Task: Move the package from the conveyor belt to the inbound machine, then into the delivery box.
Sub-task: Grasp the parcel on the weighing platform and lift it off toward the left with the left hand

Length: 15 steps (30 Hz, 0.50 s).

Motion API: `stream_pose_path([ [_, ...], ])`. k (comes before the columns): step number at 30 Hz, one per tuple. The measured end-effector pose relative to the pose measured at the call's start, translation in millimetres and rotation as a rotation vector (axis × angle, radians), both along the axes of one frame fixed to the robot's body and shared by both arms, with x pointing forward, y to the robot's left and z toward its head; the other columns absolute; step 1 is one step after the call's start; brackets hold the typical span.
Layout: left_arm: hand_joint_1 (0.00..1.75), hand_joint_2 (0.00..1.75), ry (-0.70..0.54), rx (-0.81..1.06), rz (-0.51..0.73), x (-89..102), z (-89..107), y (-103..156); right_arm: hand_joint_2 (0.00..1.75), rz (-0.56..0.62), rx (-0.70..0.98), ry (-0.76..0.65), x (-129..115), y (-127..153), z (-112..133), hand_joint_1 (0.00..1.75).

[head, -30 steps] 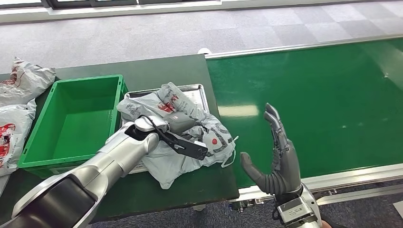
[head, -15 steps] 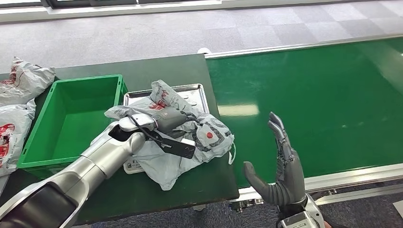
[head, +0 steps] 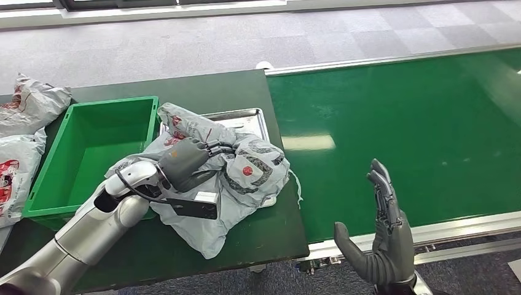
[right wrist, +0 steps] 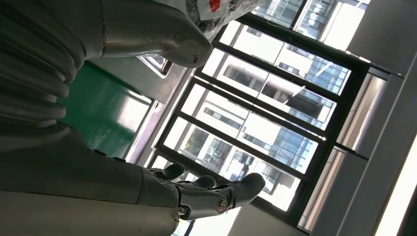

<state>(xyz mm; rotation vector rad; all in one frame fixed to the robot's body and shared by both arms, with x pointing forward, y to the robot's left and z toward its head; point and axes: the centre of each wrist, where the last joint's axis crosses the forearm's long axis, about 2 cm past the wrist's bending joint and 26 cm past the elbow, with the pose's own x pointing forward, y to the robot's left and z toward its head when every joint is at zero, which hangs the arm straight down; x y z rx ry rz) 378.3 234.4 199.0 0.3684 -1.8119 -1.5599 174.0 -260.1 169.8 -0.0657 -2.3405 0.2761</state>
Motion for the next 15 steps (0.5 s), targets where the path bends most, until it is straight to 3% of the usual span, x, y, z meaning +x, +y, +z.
stream_pose_path([
  [8,1.75,1.75,-0.159,0.040,0.191,-3.2,3.6,31,1.75,-0.001,-0.022,0.007,-8,0,3,0.00],
  [15,1.75,1.75,-0.208,0.125,0.477,29.9,21.3,98,1.75,0.018,-0.035,0.012,-9,-1,5,0.00],
])
